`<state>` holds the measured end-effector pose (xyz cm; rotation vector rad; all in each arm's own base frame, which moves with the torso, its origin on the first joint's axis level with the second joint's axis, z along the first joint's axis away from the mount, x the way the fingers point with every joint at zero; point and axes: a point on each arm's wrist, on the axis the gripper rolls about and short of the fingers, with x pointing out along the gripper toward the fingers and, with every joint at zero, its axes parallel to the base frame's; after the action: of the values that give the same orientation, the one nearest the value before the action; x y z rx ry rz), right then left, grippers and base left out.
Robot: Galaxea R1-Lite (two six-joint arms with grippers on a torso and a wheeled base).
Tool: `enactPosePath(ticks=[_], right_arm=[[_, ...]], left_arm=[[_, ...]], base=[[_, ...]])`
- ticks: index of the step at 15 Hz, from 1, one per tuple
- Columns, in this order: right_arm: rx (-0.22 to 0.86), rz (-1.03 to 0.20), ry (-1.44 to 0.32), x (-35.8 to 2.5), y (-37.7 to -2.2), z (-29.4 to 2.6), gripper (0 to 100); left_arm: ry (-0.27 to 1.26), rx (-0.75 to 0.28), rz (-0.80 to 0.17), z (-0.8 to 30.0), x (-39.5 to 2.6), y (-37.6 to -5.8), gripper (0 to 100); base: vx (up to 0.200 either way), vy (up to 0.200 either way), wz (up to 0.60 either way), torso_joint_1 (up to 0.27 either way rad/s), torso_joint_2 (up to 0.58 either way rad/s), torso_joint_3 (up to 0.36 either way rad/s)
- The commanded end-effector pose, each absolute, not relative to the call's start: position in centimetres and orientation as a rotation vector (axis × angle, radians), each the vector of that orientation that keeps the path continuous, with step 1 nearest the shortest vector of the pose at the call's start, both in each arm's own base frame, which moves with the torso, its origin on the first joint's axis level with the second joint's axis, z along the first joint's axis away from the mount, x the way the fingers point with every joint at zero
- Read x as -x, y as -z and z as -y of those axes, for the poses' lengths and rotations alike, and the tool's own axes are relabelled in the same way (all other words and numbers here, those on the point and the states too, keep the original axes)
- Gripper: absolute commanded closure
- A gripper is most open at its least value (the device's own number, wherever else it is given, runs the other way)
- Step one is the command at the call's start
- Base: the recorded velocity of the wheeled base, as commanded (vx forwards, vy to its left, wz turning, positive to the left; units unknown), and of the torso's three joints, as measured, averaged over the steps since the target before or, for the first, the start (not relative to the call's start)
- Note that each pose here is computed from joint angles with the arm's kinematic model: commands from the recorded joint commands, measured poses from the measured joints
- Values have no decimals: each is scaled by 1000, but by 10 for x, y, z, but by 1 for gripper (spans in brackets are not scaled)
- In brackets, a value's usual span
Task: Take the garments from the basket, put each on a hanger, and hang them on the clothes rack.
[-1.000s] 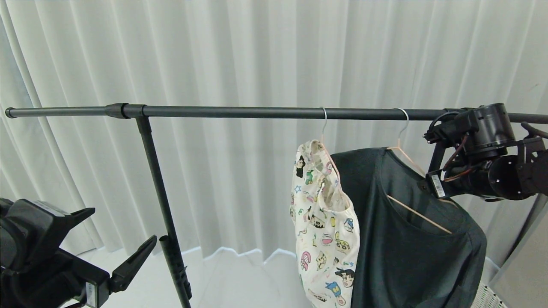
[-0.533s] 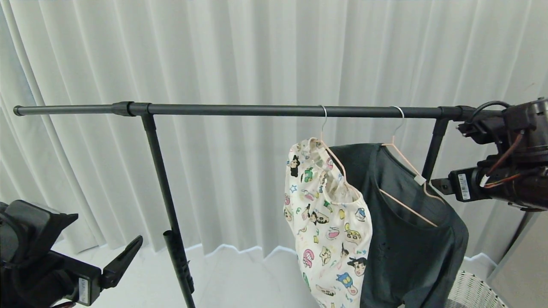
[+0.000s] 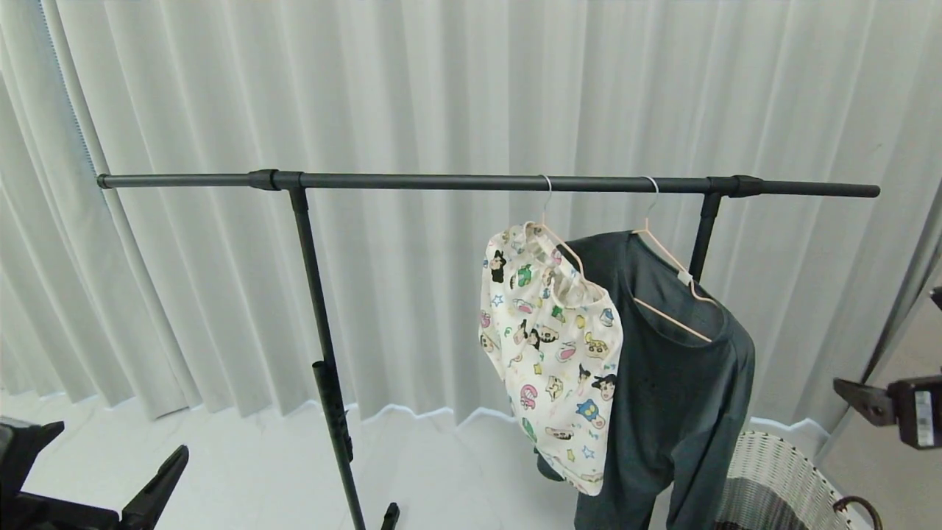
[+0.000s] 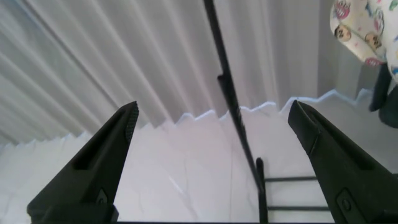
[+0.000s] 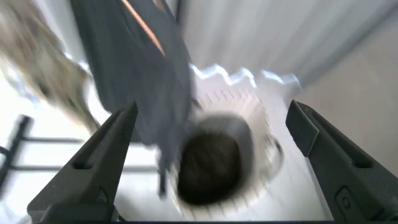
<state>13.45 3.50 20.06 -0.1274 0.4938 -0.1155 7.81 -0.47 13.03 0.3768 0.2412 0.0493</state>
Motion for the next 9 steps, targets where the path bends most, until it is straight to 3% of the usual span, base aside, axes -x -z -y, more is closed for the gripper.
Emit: enactPosePath(ticks=[1,3,6,7,9], right_arm=[[123,-488,261,-88,-175,-10,0],[112,-465,298,-52,-150,0,0],[103,-421,402,-14,-126,10,0],[110,-393,433,3,-115,12,0],[135,-303,431,26,-100,15,0]], left_arm=[[-114,-363,-200,-1,-50,-119,0],[-159,-359,-210,-4,-23,-106,0],[-185,-350,-99,-5,16,-86,0],[-217,-338,-31,-5,23,-85,0],[-249,-317,-2,-5,25,-83,0]], base=[[-200,0,0,2,7,-2],[-200,0,0,-2,0,-2],[-200,0,0,5,1,7],[0,0,0,0,0,0],[0,0,0,0,0,0]])
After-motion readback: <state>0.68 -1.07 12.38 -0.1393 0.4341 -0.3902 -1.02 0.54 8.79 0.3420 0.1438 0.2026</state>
